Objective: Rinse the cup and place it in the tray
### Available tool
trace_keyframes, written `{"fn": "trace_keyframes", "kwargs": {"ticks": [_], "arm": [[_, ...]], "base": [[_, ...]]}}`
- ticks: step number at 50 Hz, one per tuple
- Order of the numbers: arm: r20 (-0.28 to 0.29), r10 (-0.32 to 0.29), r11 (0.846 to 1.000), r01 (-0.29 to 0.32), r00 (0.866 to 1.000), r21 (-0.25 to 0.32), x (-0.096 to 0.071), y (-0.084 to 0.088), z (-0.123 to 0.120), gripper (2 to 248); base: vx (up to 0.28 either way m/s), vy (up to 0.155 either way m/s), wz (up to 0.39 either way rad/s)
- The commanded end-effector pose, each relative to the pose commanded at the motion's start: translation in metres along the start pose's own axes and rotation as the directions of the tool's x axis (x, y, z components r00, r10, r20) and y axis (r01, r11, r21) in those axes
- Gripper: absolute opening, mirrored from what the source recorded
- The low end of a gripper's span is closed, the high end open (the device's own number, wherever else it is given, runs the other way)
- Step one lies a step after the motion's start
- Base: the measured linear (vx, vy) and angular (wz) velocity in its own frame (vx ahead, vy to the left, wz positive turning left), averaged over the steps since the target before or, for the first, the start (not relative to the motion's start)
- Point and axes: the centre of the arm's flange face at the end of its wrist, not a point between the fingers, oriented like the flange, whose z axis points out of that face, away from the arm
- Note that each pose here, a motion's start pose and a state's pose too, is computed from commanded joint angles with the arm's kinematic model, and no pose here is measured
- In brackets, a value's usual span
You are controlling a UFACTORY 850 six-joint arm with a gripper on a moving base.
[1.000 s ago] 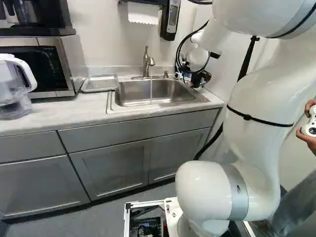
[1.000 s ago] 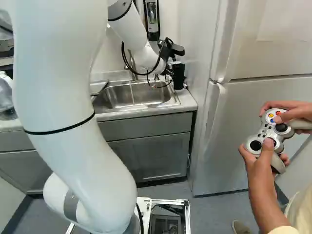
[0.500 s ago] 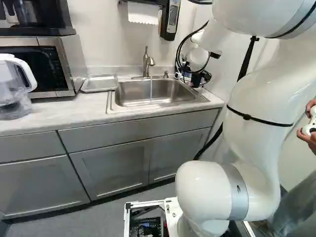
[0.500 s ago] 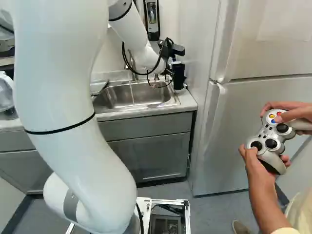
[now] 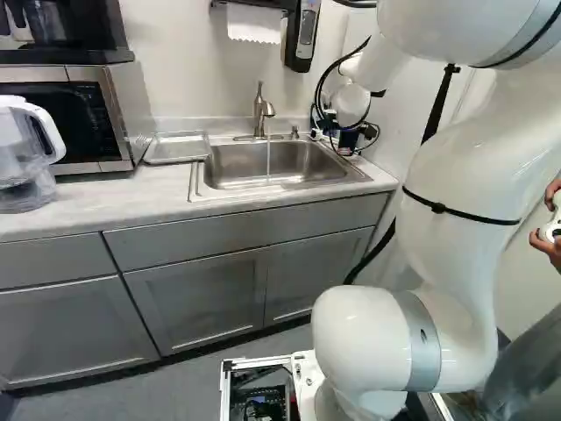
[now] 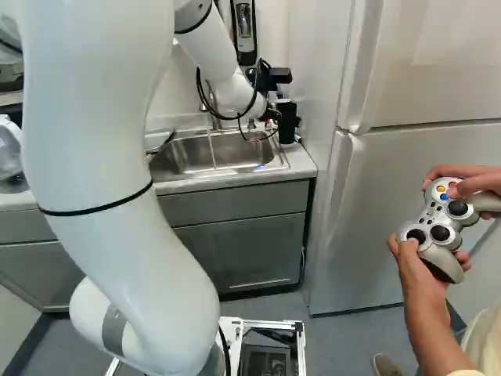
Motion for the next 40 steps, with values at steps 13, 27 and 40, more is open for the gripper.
{"fn": "trace_keyframes", "kwargs": {"ticks": [13, 27, 40], "arm": [[0.000, 0.000, 1.000, 0.000, 1.000, 0.000, 0.0000, 0.0000, 0.0000, 247], [0.000, 0.000, 1.000, 0.000, 1.000, 0.001, -0.0001, -0.0004, -0.0003, 247], [0.000, -0.001, 1.000, 0.001, 1.000, 0.001, -0.0002, -0.0006, -0.0004, 247]], "base": [[0.000, 0.000, 0.000], [0.000, 0.000, 0.000], [0.000, 0.000, 0.000]]}}
